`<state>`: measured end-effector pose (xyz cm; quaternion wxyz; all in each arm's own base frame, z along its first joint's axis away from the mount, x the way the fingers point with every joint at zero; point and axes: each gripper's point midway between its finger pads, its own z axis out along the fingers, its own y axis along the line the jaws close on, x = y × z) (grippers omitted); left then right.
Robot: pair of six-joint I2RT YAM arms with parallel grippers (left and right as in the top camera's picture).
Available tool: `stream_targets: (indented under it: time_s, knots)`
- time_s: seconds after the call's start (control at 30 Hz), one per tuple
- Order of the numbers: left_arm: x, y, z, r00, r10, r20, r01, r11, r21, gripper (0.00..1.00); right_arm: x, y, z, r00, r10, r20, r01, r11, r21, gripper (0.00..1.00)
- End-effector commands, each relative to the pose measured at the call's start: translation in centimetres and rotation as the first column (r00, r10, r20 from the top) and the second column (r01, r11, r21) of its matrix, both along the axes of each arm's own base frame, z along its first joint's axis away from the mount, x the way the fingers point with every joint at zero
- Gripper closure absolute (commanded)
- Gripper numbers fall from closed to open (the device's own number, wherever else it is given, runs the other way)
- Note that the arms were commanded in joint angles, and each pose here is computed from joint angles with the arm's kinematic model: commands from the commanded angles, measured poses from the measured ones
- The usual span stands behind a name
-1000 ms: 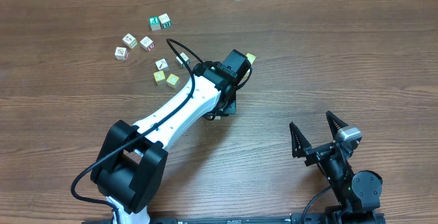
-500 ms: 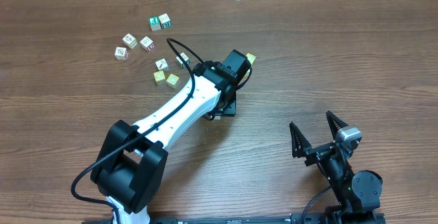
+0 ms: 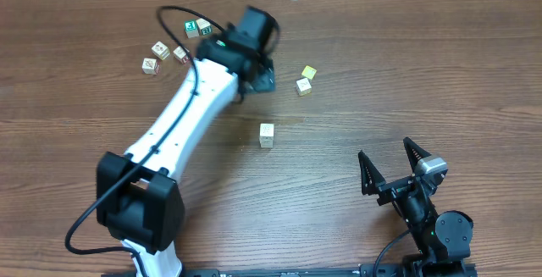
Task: Form a tower
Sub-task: 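Open the left gripper and raise it away from the tower, then move the left gripper over the yellow 'C' block in the cluster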
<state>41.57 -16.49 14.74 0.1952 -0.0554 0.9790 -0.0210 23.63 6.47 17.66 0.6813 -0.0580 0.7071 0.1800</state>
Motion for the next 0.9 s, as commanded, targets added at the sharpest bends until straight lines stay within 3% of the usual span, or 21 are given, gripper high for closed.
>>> stream_targets:
  time_s: [0.0,0.33,0.87]
  knots:
    - [1.4,2.9,1.3,0.998,0.056,0.034,-0.056,0.998,0.006,0.00,0.0,-0.1,-0.2,1.000,-0.004,0.004,0.004,1.000,0.003,0.00]
    - [1.8,9.3,0.9,0.981,0.194,-0.010,-0.194,0.981,0.029,0.00,0.0,-0.1,-0.2,1.000,-0.004,0.004,0.004,1.000,0.003,0.00]
    - [1.9,10.0,0.8,0.978,0.210,-0.011,-0.209,0.978,0.025,0.00,0.0,-0.1,-0.2,1.000,-0.004,0.004,0.004,1.000,0.003,0.00]
